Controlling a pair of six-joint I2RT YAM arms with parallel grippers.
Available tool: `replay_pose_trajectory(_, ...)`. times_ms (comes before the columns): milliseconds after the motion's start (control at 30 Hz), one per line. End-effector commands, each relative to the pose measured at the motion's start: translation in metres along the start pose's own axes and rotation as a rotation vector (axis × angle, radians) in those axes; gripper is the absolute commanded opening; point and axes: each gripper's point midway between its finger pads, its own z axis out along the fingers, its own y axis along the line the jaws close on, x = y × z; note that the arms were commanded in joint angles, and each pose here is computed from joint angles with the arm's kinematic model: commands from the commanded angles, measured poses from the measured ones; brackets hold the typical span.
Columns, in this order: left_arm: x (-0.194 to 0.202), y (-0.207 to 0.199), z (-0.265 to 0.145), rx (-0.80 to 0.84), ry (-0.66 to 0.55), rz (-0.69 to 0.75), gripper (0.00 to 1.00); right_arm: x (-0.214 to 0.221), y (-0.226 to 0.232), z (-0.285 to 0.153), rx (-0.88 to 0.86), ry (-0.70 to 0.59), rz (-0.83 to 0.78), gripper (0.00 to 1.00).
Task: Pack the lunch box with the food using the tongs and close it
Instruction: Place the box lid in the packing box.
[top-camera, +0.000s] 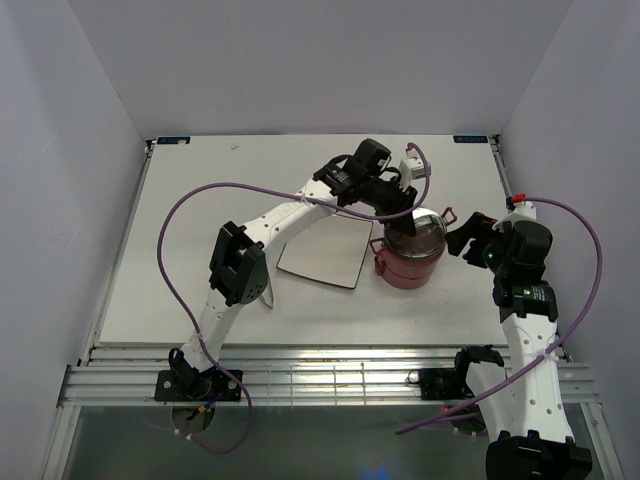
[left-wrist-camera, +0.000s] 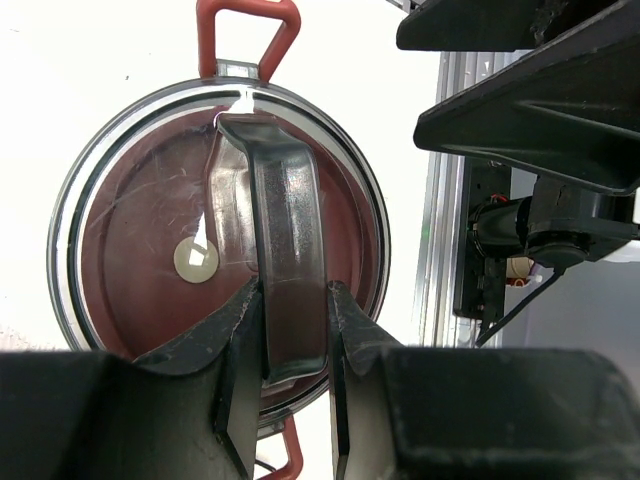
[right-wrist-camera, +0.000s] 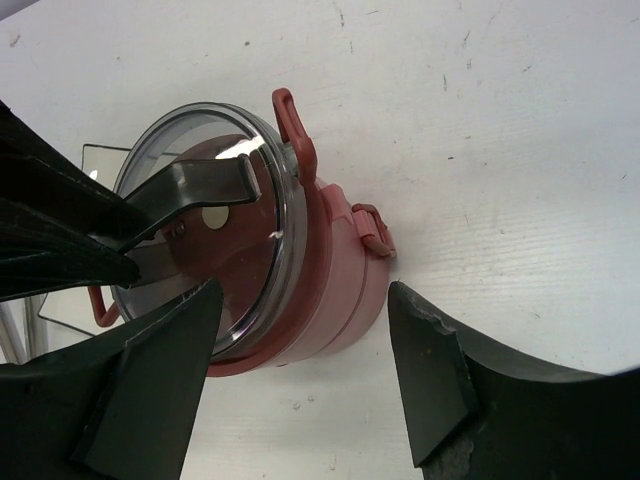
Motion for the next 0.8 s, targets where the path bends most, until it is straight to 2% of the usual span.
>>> replay_pose_trajectory(0, -0.014, -0.020, -0.025, -0.025, -0.015, 0.026, 0.11, -0.012, 0.009, 0.000, -0.045, -0.046, -0.029, 0.73)
replay_pose_trajectory(367, -0.015, -0.022, -0.023, -0.029, -0.027, -0.060, 0.17, -0.004, 0.007, 0.002, -0.047, -0.027, -0.038, 0.73)
replay_pose_trajectory(500, -0.014, -0.019, -0.020, -0.031, -0.030, -0.076, 0.26, -0.002, 0.005, 0.003, -0.039, -0.025, -0.047, 0.73)
replay_pose_trajectory(533, -0.015, -0.019, -0.020, -0.037, -0.033, -0.072, 0.86, -0.002, 0.003, 0.003, -0.035, -0.025, -0.048, 0.73)
replay_pose_trajectory(567, -0.015, -0.018, -0.020, -0.042, -0.037, -0.070, 0.98, -0.002, 0.003, 0.003, -0.032, -0.026, -0.051, 0.73)
replay_pose_trajectory(767, -0.027, -0.019, -0.026, -0.061, -0.098, -0.025, 0.98, -0.002, 0.001, 0.005, -0.024, -0.021, -0.059, 0.73)
